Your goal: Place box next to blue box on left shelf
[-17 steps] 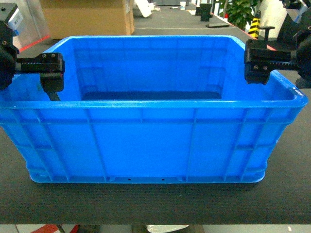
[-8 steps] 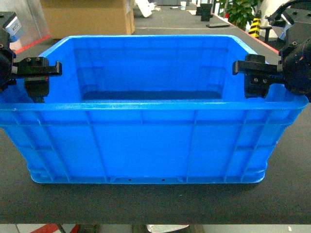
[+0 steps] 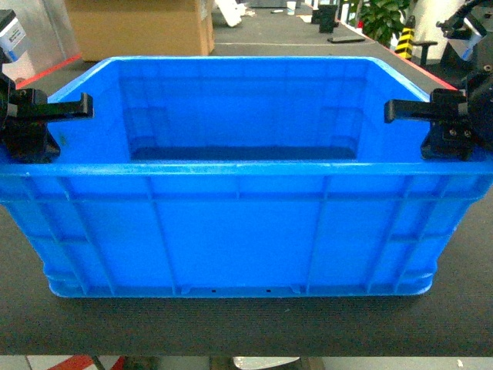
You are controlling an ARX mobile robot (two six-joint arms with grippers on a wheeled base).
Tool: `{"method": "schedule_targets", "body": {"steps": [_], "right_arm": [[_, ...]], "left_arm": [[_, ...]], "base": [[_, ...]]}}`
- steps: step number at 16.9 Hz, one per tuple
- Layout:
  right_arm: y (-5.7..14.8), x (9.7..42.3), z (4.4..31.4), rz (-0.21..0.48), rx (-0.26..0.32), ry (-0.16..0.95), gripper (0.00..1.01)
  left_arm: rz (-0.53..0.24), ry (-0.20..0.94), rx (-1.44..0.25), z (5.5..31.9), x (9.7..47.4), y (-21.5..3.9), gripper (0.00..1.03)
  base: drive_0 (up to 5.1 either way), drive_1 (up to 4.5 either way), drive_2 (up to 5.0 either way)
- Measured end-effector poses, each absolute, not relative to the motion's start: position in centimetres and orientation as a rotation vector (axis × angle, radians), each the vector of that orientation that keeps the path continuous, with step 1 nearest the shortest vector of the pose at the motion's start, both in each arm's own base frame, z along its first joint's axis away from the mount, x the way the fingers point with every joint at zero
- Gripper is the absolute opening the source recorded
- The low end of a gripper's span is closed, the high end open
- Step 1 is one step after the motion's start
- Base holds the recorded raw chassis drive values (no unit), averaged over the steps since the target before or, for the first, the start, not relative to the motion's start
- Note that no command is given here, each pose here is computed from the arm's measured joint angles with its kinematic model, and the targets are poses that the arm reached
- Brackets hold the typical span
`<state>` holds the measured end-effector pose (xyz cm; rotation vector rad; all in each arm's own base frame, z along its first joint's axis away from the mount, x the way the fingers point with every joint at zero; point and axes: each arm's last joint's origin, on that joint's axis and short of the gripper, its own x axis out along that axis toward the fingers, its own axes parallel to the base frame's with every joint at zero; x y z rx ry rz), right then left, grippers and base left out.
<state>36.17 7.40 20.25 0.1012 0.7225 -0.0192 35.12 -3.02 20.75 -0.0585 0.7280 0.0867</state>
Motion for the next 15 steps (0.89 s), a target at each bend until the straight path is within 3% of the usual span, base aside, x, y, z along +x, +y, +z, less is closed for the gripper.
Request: {"method": "schedule_targets", "body": {"steps": [4,9,15], "right_arm": [[6.6,32.9,21.1,-0.027,0.100,0.668,0.10],[5.7,27.4,23.5,-0.023,0.097,0.509,0.10],[6.0,21.0,22.8,-0.011,0.074,0.505,0.10]], "left_arm": [[0.070,0.657,-0.039,21.8,32.0,-4.2,0.08],[0.073,0.481,-0.008,24.6,26.6,-6.1,0.08],[0.083,0.488,-0.013,23.9,19.4,-5.7,0.08]], "base": [[0.0,0.00,0.0],[0.0,0.00,0.0],[0.0,0.00,0.0]]}}
